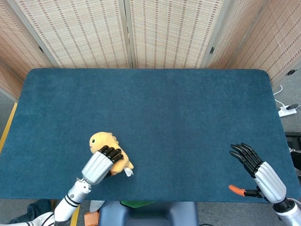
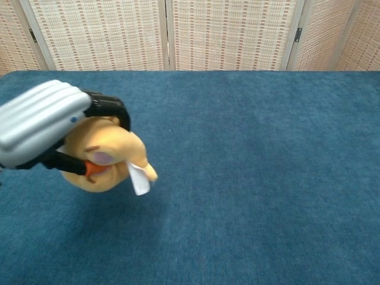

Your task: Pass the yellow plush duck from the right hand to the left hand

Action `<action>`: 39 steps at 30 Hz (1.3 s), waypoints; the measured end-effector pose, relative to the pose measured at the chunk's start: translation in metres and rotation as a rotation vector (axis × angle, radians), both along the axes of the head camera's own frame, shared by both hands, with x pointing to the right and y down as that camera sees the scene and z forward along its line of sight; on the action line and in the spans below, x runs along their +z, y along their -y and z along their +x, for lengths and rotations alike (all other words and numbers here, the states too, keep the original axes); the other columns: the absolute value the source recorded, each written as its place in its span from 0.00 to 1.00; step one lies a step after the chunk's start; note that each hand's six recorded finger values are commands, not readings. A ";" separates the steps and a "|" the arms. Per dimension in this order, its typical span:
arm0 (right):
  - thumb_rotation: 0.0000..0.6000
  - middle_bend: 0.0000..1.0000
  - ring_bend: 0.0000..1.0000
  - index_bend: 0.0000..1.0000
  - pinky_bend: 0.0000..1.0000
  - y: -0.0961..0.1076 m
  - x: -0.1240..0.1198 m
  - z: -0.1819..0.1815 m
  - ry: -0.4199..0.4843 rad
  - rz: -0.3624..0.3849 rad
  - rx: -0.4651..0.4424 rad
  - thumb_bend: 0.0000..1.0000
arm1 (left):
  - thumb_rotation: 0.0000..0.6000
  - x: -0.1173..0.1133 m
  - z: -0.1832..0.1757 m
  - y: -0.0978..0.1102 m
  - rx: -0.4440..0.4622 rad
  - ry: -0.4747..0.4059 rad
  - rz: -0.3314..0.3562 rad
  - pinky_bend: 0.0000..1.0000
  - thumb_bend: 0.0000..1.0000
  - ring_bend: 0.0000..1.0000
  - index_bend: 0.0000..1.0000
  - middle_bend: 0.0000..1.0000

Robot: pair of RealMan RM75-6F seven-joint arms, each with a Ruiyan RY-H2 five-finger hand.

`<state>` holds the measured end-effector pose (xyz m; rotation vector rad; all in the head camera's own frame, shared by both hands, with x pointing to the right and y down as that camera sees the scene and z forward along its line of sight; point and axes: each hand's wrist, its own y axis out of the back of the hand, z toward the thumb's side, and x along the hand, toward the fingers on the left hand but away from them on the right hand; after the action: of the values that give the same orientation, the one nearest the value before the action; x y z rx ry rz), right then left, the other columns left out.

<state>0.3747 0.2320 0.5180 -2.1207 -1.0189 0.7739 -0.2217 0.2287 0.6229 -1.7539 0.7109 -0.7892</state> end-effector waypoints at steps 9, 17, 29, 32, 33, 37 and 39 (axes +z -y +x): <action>1.00 0.00 0.00 0.00 0.00 -0.009 0.013 -0.013 -0.045 -0.027 -0.023 0.01 | 1.00 0.018 -0.087 -0.014 -0.045 0.118 -0.012 1.00 0.68 0.74 0.74 0.81; 1.00 0.00 0.00 0.00 0.00 -0.015 0.026 -0.021 -0.075 -0.070 -0.022 0.02 | 1.00 0.048 -0.133 -0.015 -0.050 0.244 -0.059 0.71 0.51 0.60 0.54 0.65; 1.00 0.00 0.00 0.00 0.00 -0.017 0.028 -0.021 -0.086 -0.079 -0.012 0.06 | 1.00 0.070 -0.149 -0.031 -0.079 0.292 -0.351 0.24 0.25 0.00 0.00 0.00; 1.00 0.00 0.00 0.00 0.00 -0.018 0.026 -0.020 -0.079 -0.078 -0.011 0.06 | 1.00 0.059 -0.147 -0.029 -0.103 0.247 -0.405 0.21 0.24 0.00 0.00 0.00; 1.00 0.00 0.00 0.00 0.00 -0.018 0.025 -0.020 -0.077 -0.076 -0.011 0.07 | 1.00 0.054 -0.147 -0.028 -0.112 0.233 -0.419 0.21 0.24 0.00 0.00 0.00; 1.00 0.00 0.00 0.00 0.00 -0.019 0.022 -0.020 -0.067 -0.070 -0.010 0.07 | 1.00 0.033 -0.146 -0.024 -0.134 0.197 -0.424 0.19 0.23 0.00 0.00 0.00; 1.00 0.00 0.00 0.00 0.00 -0.020 0.021 -0.019 -0.065 -0.069 -0.010 0.07 | 1.00 0.019 -0.148 -0.022 -0.146 0.184 -0.411 0.17 0.23 0.00 0.00 0.00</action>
<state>0.3560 0.2516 0.5387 -2.1429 -0.9591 0.8788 -0.3692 0.2510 0.6422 -1.9731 0.5850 -1.2493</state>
